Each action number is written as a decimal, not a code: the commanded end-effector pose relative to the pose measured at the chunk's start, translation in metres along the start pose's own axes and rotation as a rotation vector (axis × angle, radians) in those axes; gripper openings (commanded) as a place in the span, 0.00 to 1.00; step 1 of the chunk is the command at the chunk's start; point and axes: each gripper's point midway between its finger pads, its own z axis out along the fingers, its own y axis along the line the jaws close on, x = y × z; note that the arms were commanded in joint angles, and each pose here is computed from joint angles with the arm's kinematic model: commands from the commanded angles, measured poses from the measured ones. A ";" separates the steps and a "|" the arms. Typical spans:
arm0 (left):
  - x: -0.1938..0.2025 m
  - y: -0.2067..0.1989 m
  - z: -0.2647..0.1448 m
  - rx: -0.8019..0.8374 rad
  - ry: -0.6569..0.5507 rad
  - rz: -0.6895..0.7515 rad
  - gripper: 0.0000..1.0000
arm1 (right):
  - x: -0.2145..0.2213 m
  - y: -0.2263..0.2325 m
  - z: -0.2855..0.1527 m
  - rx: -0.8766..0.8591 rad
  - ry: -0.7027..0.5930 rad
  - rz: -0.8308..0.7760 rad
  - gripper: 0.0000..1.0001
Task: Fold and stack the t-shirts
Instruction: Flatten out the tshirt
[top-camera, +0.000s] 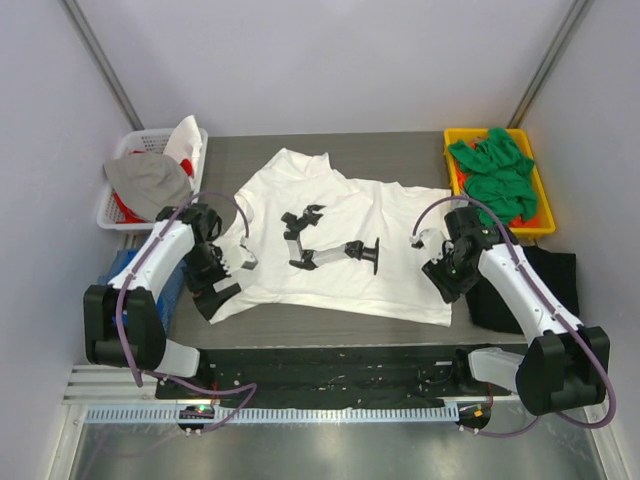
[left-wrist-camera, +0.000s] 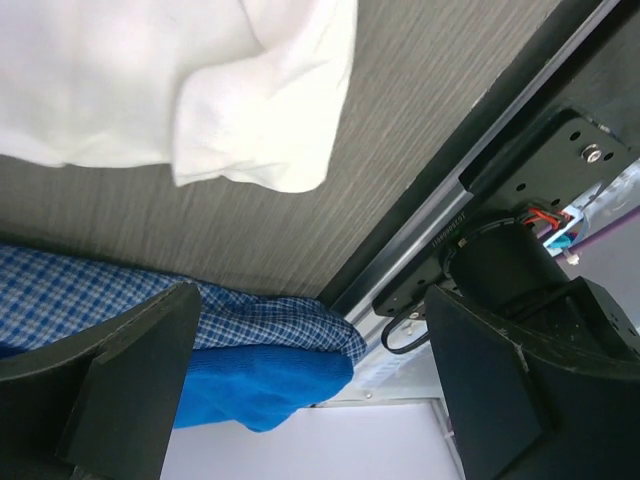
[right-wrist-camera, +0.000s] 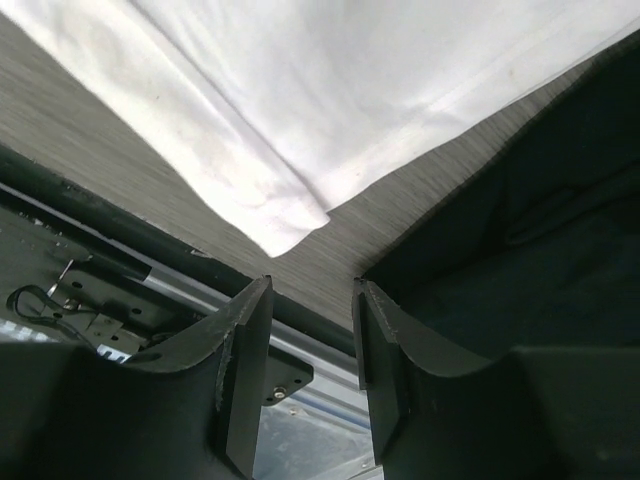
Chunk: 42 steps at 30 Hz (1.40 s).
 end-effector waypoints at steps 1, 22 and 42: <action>-0.016 -0.008 -0.025 0.038 -0.062 -0.041 1.00 | -0.030 -0.029 -0.004 0.109 -0.080 0.036 0.45; -0.236 0.189 -0.058 -0.261 -0.568 -0.249 1.00 | -0.148 -0.142 0.048 0.397 -0.240 0.190 0.41; -0.305 0.340 -0.065 -0.699 -0.675 -0.394 1.00 | -0.200 -0.185 0.070 0.499 -0.341 0.206 0.40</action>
